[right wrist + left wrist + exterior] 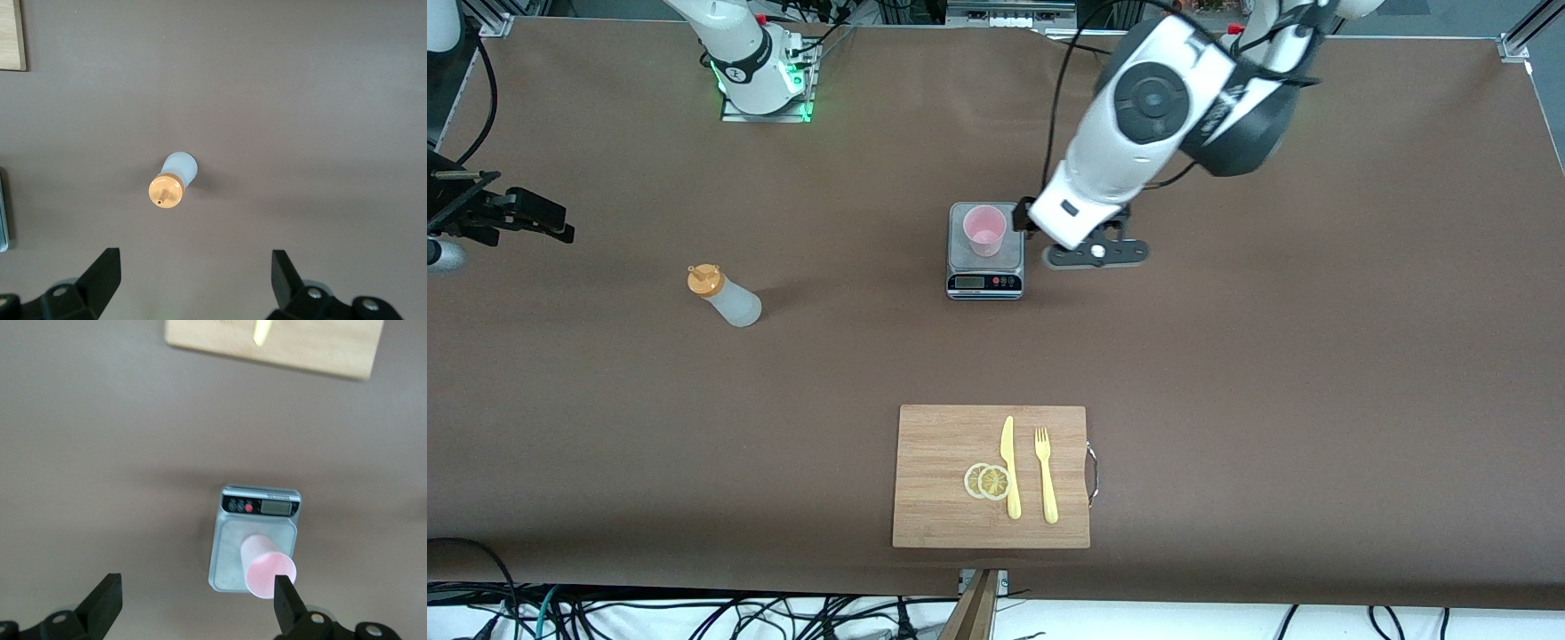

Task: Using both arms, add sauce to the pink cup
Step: 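Release the cup and withdraw the left gripper while the right gripper approaches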

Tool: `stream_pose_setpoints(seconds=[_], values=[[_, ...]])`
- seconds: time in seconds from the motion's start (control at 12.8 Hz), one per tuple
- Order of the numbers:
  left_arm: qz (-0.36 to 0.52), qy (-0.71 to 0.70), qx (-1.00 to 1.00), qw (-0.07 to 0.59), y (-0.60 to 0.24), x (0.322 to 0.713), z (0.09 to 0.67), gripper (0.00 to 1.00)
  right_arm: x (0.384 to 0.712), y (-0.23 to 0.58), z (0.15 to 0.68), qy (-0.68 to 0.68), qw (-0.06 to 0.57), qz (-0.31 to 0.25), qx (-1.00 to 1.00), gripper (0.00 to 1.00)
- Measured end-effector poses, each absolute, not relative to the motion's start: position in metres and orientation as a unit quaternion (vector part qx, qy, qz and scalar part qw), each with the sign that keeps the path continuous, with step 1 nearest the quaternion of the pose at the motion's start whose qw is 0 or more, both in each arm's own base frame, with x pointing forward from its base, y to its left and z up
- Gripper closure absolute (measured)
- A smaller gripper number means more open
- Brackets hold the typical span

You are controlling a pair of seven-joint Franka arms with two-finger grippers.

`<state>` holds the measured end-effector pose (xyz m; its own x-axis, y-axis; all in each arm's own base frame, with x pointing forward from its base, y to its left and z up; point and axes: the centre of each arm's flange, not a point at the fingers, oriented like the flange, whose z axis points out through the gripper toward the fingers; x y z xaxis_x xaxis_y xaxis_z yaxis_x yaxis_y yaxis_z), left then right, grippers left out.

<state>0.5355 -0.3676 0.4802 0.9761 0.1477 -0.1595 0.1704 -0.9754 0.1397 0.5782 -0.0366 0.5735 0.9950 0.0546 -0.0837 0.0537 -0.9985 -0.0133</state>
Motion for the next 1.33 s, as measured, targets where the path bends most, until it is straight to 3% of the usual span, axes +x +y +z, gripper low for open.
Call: stream_pose_setpoints(seconds=[0.39, 0.78, 1.02, 1.33], values=[[-0.02, 0.108, 0.992, 0.055, -0.224, 0.581, 0.544, 0.0, 0.581, -0.038, 0.547, -0.091, 0.017, 0.087, -0.992, 0.0], [-0.016, 0.095, 0.994, 0.049, -0.105, 0.591, 0.575, 0.0, 0.579, -0.112, 0.483, -0.267, 0.135, 0.114, -0.947, 0.0], [-0.03, 0.087, 0.995, 0.049, -0.043, 0.592, 0.575, 0.0, 0.571, -0.148, 0.431, -0.325, 0.222, 0.093, -0.915, 0.0], [-0.053, 0.072, 0.995, 0.054, -0.021, 0.587, 0.57, 0.0, 0.571, -0.153, 0.389, -0.411, 0.308, 0.011, -0.858, 0.0]])
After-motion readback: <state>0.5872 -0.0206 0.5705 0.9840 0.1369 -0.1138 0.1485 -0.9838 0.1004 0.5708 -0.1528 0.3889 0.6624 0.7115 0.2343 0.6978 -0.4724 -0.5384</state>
